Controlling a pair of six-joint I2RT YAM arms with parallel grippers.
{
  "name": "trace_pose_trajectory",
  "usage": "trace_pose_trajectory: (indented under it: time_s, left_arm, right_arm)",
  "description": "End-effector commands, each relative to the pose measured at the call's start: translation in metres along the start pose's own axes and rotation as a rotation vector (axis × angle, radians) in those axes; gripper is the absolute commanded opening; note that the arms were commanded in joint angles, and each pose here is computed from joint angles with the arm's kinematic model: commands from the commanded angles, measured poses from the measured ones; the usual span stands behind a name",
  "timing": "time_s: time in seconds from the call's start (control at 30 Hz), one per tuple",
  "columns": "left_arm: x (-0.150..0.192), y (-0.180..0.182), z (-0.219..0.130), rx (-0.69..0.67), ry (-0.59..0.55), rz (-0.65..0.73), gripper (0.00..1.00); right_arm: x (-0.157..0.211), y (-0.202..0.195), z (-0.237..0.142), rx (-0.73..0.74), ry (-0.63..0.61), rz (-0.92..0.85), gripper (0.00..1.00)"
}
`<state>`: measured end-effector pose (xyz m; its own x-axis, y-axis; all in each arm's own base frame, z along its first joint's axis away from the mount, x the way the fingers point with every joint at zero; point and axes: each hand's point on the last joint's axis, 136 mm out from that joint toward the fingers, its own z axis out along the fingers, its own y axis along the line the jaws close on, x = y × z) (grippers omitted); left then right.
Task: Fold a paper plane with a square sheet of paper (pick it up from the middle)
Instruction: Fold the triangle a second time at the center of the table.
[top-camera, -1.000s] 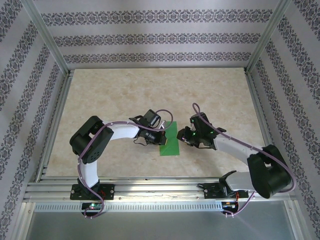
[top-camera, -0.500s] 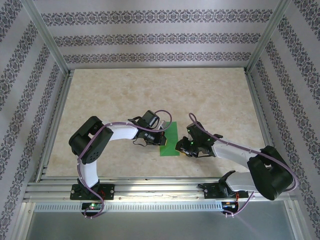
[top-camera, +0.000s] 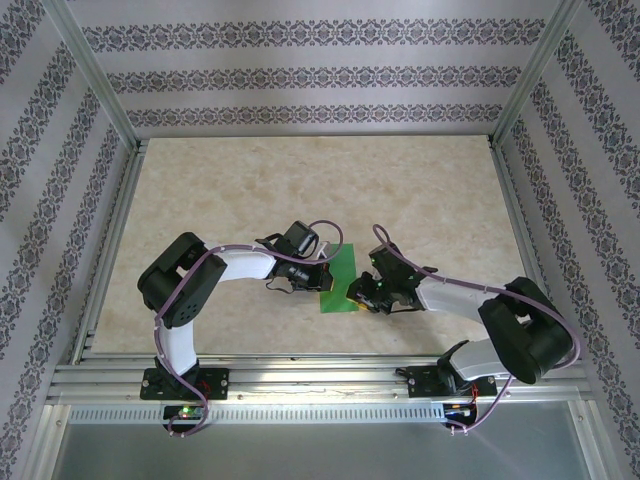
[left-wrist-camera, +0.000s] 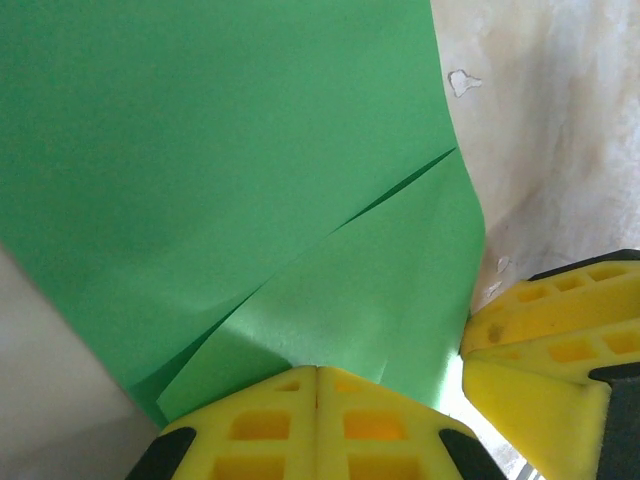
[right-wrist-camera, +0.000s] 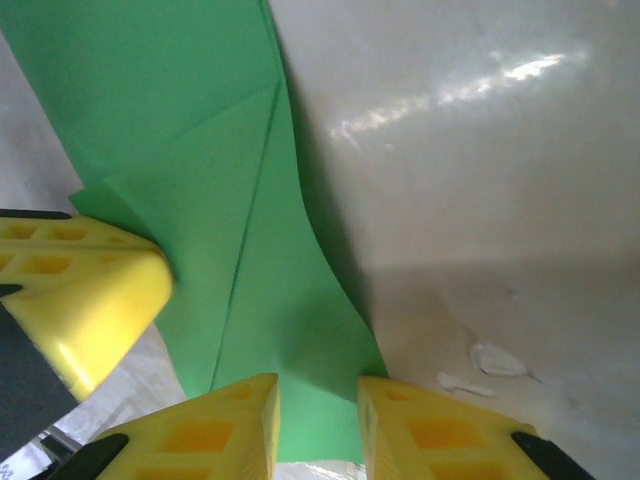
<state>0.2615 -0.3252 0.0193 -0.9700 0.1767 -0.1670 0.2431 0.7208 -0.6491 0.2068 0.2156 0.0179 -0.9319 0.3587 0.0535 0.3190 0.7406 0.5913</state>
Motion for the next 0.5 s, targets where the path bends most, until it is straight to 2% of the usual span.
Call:
trace_pose_trajectory:
  time_s: [0.0, 0.13, 0.47]
  left_arm:
    - [0.010, 0.013, 0.001, -0.022, 0.025, -0.039, 0.00]
    - [0.010, 0.013, 0.001, -0.022, 0.028, -0.038, 0.00]
    - [0.010, 0.013, 0.001, -0.024, 0.027, -0.038, 0.00]
  right_arm:
    - [-0.001, 0.009, 0.005, -0.013, 0.006, 0.000, 0.28]
    - [-0.004, 0.018, 0.007, -0.047, 0.000, -0.009, 0.30]
    - [-0.030, 0.036, -0.003, -0.117, -0.030, -0.037, 0.42]
